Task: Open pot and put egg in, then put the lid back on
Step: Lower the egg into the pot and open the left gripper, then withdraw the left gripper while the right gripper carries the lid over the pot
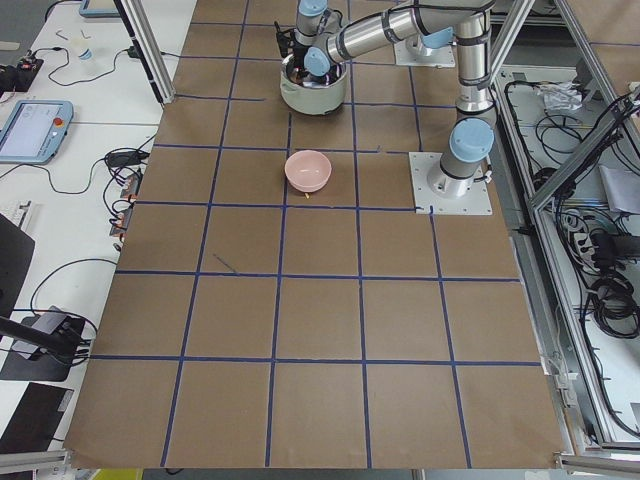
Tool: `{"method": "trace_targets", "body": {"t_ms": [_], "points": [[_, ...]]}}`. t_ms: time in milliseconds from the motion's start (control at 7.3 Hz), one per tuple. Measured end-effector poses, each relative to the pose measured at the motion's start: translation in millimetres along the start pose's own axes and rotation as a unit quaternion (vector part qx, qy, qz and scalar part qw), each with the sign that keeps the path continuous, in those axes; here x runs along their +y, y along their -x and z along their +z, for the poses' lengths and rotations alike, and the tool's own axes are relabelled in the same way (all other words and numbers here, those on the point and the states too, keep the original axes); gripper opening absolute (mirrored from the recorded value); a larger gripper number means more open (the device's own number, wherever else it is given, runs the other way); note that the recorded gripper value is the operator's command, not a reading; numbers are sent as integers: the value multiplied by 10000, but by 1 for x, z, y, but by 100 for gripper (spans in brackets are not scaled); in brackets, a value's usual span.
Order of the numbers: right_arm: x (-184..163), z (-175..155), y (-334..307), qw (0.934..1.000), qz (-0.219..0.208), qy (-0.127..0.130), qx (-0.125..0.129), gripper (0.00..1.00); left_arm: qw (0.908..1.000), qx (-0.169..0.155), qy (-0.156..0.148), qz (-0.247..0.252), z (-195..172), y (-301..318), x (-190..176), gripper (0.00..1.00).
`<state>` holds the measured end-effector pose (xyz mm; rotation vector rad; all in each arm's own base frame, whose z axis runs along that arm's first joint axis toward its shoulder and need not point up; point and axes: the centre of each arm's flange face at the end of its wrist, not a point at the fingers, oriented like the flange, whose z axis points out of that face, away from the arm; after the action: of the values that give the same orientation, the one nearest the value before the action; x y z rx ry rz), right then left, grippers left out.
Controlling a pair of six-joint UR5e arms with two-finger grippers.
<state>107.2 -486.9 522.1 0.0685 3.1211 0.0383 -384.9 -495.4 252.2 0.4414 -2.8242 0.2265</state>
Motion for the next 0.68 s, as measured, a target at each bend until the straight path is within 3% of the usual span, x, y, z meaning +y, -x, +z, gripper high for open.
{"method": "trace_targets", "body": {"t_ms": [411, 685], "points": [[1, 0, 1, 10000, -2, -7, -9, 33, 9997, 85, -225, -49, -41, 10, -18, 99], [2, 1, 9, 10000, 51, -48, -59, 32, 9998, -102, -133, -108, -87, 40, -42, 99]]}}
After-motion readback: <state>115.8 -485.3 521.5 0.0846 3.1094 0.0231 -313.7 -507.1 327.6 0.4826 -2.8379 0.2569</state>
